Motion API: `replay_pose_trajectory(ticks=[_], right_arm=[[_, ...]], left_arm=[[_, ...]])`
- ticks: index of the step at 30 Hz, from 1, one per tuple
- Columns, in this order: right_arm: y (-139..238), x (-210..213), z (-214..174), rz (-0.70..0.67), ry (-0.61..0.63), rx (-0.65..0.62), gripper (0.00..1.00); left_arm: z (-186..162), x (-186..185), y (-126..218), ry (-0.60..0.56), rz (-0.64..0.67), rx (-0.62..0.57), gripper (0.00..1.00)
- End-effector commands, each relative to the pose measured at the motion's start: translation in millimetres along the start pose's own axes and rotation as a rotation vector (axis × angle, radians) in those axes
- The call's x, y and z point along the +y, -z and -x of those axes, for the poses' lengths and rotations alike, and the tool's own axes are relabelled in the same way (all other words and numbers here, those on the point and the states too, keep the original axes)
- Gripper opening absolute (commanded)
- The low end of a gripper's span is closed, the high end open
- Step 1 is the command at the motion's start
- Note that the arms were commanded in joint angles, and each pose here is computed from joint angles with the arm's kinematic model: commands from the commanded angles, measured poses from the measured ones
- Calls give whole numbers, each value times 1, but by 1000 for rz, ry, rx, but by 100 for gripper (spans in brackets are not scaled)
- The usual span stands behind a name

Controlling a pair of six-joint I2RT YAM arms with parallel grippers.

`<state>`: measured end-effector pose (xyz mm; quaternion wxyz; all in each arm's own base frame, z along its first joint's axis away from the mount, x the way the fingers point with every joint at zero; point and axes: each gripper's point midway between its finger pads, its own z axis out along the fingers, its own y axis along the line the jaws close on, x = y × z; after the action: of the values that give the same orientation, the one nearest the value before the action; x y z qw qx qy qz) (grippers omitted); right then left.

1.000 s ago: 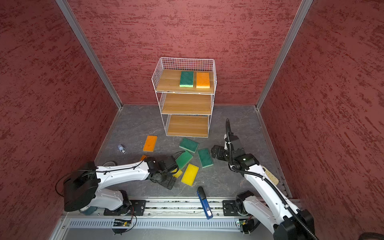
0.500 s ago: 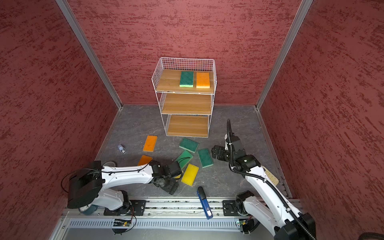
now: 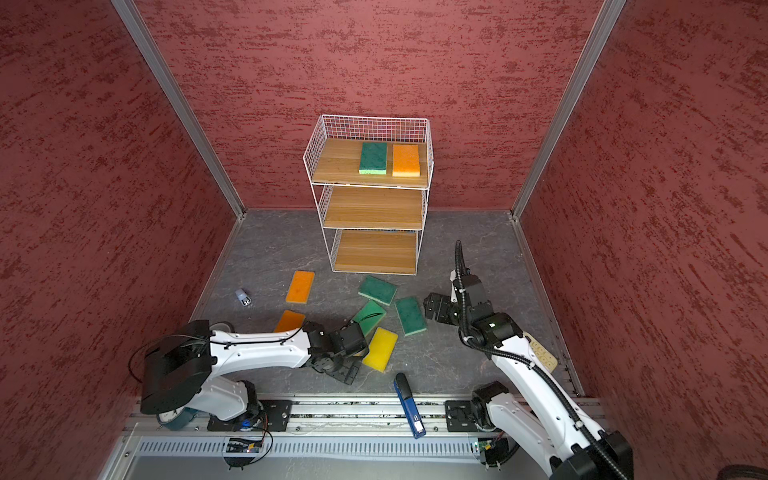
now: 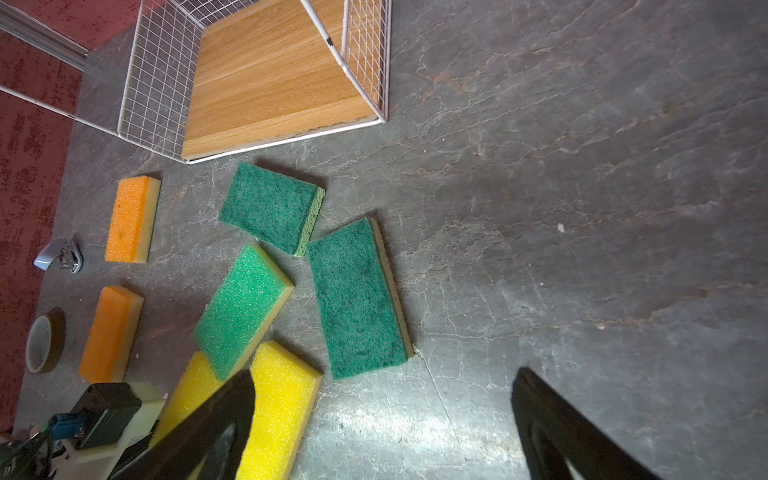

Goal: Place and organize the cleaning sponges onto the shelf
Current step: 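Lift the yellow sponge with the left gripper off the table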

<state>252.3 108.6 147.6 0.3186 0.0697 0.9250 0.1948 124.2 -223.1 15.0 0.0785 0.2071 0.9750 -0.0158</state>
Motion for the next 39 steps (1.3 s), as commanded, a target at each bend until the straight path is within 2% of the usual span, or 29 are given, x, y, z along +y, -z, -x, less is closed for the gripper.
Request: replay_pose_trajectory(ticks=[1,18,25,28,31,39], right_arm=[[1,-5,5,-22,-3,-21,97],[1,-3,6,-19,6,-17,97],[2,1,9,-4,0,-24,97],[3,2,11,-1,-4,-28,97],[4,3,12,3,-4,-35,97],[8,5,15,10,-5,-44,97]], left_arm=[[-2,6,-12,26,20,-3,87],[-22,19,-9,74,38,39,74],[-18,27,2,111,32,17,67],[-18,30,11,128,24,-3,64],[-15,38,22,159,32,-31,56],[0,49,58,235,-25,-126,56]])
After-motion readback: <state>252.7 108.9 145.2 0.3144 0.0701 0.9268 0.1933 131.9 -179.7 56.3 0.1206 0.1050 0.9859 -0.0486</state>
